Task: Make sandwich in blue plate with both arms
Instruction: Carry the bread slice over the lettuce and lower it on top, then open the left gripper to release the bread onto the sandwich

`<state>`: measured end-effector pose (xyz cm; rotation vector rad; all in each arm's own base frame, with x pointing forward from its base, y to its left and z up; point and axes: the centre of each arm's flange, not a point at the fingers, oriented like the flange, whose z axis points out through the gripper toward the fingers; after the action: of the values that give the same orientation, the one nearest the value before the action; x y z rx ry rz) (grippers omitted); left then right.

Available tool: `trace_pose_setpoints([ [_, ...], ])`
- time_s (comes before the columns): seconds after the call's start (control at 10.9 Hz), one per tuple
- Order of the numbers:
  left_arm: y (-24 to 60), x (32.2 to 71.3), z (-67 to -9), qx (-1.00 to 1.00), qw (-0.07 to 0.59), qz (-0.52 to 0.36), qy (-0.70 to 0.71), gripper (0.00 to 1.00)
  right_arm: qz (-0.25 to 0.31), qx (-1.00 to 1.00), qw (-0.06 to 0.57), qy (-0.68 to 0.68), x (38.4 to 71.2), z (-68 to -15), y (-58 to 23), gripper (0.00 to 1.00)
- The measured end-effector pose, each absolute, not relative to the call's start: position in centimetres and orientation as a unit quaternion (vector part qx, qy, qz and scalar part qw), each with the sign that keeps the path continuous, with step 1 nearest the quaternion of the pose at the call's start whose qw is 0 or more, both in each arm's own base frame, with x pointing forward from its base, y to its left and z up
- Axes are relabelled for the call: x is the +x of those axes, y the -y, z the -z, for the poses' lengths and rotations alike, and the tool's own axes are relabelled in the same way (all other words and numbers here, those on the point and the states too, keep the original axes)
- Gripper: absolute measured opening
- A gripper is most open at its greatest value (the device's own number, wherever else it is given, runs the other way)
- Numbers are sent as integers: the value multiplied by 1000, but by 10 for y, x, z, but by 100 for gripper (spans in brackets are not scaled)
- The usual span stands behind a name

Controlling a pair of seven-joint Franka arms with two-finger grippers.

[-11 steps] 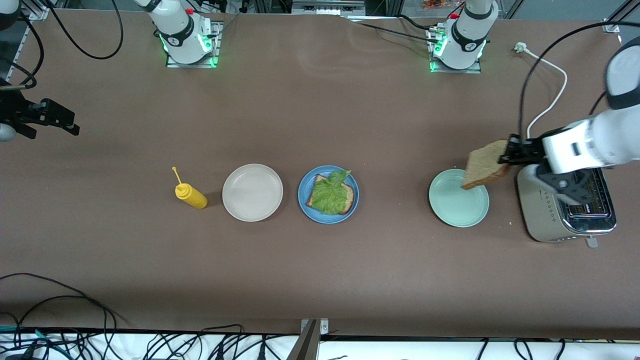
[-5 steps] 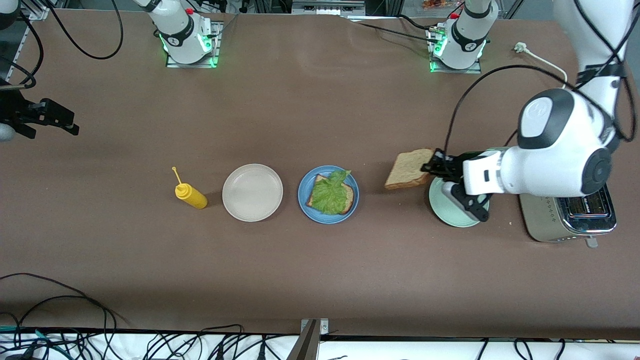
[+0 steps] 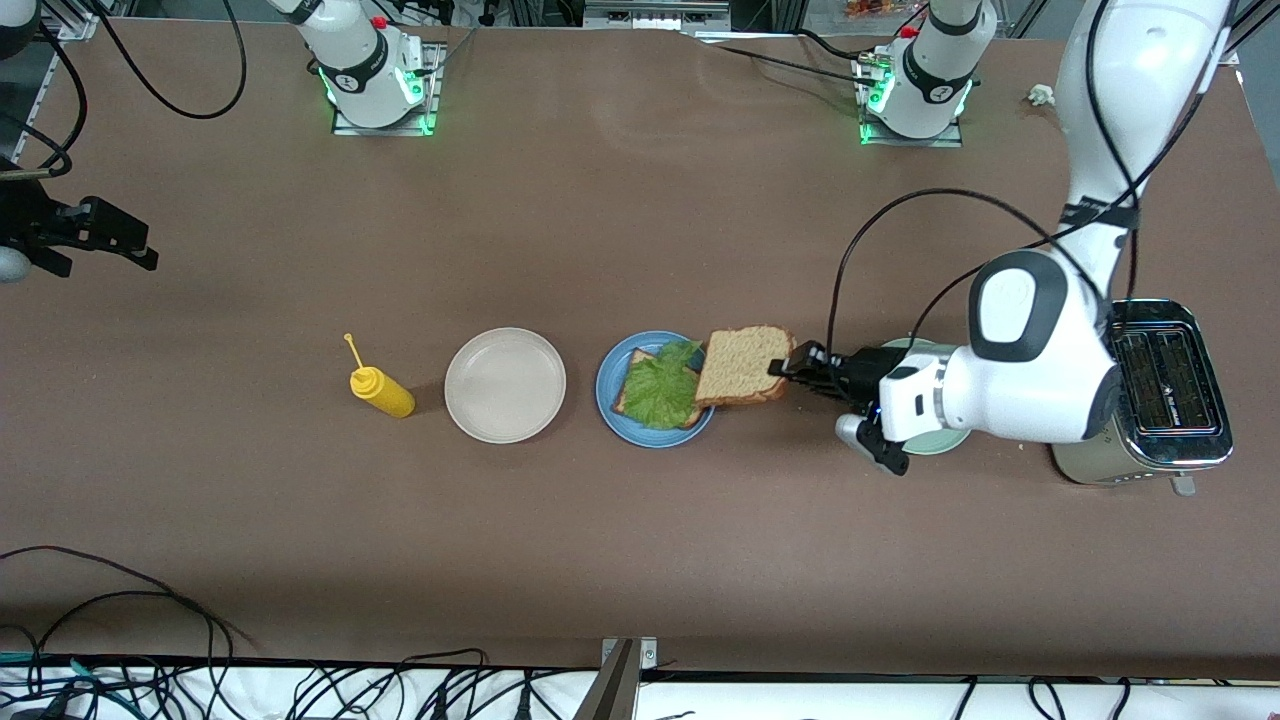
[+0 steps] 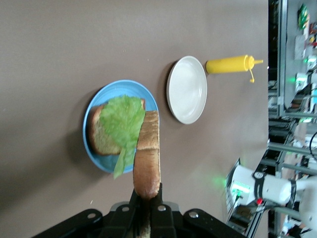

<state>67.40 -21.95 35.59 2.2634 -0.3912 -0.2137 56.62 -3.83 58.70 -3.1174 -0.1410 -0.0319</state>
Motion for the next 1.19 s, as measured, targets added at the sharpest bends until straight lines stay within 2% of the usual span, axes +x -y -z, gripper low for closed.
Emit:
trace_pose_setpoints([
  [0.46,250,674,-303,873,464,99,118,9,9,-999,11,45,566,-587,38,100],
  [0.83,278,663,-235,819,551,100,121,9,9,-999,10,45,566,-588,38,100],
  [1.1,290,652,-180,818,551,83,144,9,9,-999,10,45,566,-588,38,100],
  [1.19,287,650,-166,817,551,84,146,13,9,-999,10,45,566,-588,38,100],
])
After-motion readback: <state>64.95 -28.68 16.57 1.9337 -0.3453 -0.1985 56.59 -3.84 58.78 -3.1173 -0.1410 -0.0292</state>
